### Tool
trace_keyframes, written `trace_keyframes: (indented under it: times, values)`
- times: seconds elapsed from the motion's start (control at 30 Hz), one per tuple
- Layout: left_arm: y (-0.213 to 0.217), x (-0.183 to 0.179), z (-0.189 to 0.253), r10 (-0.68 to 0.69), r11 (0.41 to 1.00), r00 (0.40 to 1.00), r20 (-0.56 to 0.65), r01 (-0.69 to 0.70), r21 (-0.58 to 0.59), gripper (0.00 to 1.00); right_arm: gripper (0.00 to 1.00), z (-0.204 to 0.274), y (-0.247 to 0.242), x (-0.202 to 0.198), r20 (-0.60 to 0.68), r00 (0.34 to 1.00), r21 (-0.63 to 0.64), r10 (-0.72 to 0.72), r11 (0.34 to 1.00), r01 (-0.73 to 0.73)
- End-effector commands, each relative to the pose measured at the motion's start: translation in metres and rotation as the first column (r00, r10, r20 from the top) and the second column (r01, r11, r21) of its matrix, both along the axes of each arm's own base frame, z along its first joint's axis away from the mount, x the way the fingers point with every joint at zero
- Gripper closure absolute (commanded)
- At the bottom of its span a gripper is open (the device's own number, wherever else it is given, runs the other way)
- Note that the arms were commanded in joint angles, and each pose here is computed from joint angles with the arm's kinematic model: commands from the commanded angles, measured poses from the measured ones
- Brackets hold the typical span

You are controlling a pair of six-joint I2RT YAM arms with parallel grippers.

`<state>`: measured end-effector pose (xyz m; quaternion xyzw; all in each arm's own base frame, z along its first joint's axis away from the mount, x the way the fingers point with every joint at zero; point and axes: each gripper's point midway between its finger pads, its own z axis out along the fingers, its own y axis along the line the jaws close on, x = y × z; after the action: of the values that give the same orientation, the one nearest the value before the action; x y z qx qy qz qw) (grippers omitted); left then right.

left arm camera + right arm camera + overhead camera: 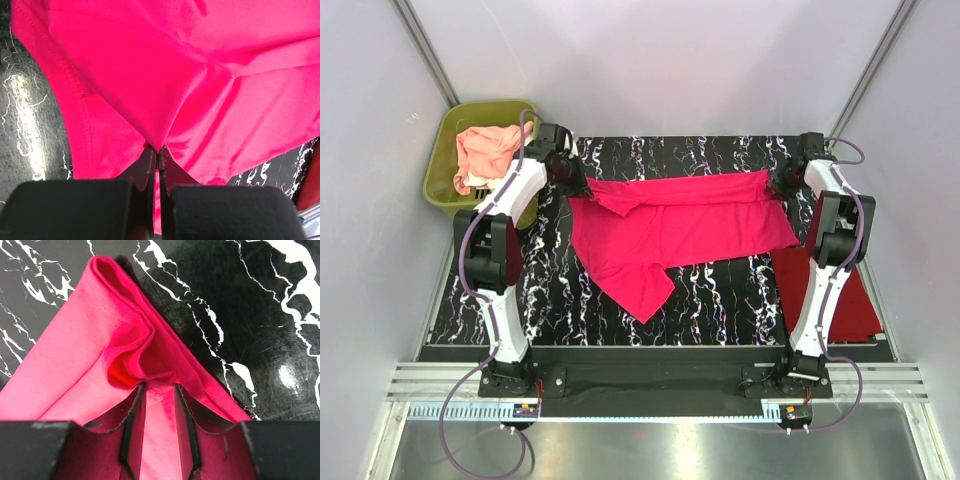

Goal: Fold and stack the t-shirts
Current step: Fold the tshirt

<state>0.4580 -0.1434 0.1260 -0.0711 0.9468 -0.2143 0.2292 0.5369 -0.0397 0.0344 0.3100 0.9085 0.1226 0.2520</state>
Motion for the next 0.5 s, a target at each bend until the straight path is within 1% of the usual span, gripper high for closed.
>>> trace_keyframes:
  times: [0.0,0.2,0.23,0.27,0.3,0.47]
  values:
    - [-0.004,0.008,0.03,-0.003,0.999,0.998,0.059,0.005,-0.044,1.0,0.64,0.006,0.005,0.007,0.016,1.0,0.029,-0.005,1.0,0.005]
    - [-0.003,0.009,0.033,0.003,0.999,0.998,0.064,0.0,-0.047,1.0,0.66,0.003,0.003,0.006,0.024,1.0,0.018,-0.018,1.0,0.018]
    - [-0.003,0.009,0.035,0.005,0.999,0.998,0.069,-0.002,-0.049,1.0,0.68,0.003,0.002,0.007,0.029,0.999,0.008,-0.013,1.0,0.013]
    - [-0.001,0.011,0.038,0.011,0.999,0.997,0.078,-0.007,-0.047,1.0,0.75,0.003,0.001,0.008,0.035,0.999,0.002,-0.011,1.0,0.01]
    - [0.0,0.012,0.043,0.021,0.999,0.996,0.092,-0.017,-0.05,1.0,0.87,0.004,-0.002,0.01,0.043,0.999,-0.014,-0.007,1.0,0.008]
    - [0.004,0.019,0.061,0.046,0.997,0.989,0.144,-0.036,-0.07,1.0,1.0,0.016,-0.007,0.019,0.092,0.996,-0.039,-0.016,0.999,0.019]
